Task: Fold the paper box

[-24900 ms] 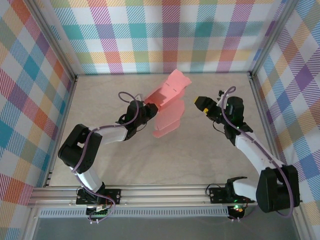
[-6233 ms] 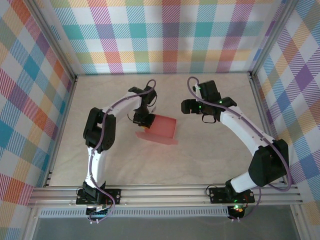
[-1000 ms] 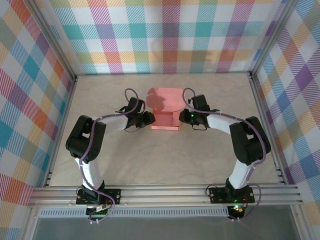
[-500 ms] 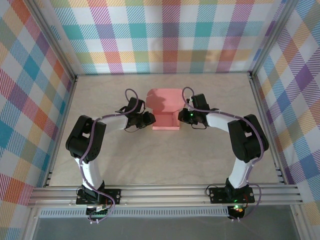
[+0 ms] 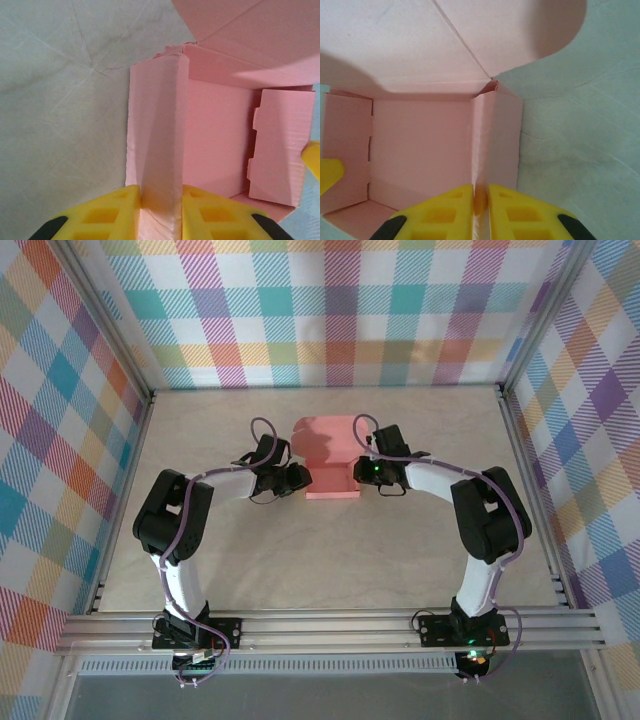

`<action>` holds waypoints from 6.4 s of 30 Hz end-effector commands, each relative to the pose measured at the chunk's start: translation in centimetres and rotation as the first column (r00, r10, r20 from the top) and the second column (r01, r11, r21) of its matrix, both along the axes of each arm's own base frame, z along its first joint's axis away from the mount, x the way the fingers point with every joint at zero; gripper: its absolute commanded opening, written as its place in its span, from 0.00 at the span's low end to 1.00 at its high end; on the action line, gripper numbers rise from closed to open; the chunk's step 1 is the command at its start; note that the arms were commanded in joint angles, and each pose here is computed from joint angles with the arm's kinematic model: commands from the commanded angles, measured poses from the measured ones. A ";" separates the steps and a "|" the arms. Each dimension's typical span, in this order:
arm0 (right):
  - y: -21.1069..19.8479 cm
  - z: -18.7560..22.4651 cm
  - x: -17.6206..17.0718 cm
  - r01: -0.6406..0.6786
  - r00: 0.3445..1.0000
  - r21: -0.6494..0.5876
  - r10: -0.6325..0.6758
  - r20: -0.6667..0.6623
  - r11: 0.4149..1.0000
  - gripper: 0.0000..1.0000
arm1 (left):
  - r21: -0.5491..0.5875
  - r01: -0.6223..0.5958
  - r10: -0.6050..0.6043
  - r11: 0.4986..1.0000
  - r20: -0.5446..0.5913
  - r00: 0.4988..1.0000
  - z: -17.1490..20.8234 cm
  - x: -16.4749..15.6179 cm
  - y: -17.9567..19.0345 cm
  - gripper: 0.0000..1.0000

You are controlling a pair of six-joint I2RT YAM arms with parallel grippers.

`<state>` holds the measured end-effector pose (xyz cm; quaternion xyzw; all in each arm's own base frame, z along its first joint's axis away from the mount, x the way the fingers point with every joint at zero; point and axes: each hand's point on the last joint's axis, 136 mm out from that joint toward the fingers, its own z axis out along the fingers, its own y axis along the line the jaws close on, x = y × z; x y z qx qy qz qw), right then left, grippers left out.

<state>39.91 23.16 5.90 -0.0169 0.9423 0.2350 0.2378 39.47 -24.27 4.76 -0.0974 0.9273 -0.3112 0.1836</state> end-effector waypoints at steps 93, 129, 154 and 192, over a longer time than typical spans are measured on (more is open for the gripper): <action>-0.6 1.8 1.1 0.061 0.996 -0.549 -0.014 0.089 0.834 0.59 | -0.051 0.052 -0.050 0.997 0.036 0.998 1.7 0.0 -2.1 0.27; -2.4 -3.9 1.7 -0.005 1.000 -0.662 -0.001 -0.009 0.750 0.12 | -0.045 0.060 -0.059 0.997 0.036 0.998 1.7 -0.1 -2.3 0.28; -1.2 2.4 -0.1 0.047 0.999 -0.060 -0.047 -0.002 0.997 0.63 | -0.045 0.026 -0.019 0.999 0.159 0.987 4.1 0.4 -1.8 0.57; -3.0 2.1 -8.0 0.028 0.999 0.031 -0.027 -0.037 0.999 0.71 | 0.067 0.044 -0.052 0.997 0.124 0.991 3.8 -5.9 -1.1 0.53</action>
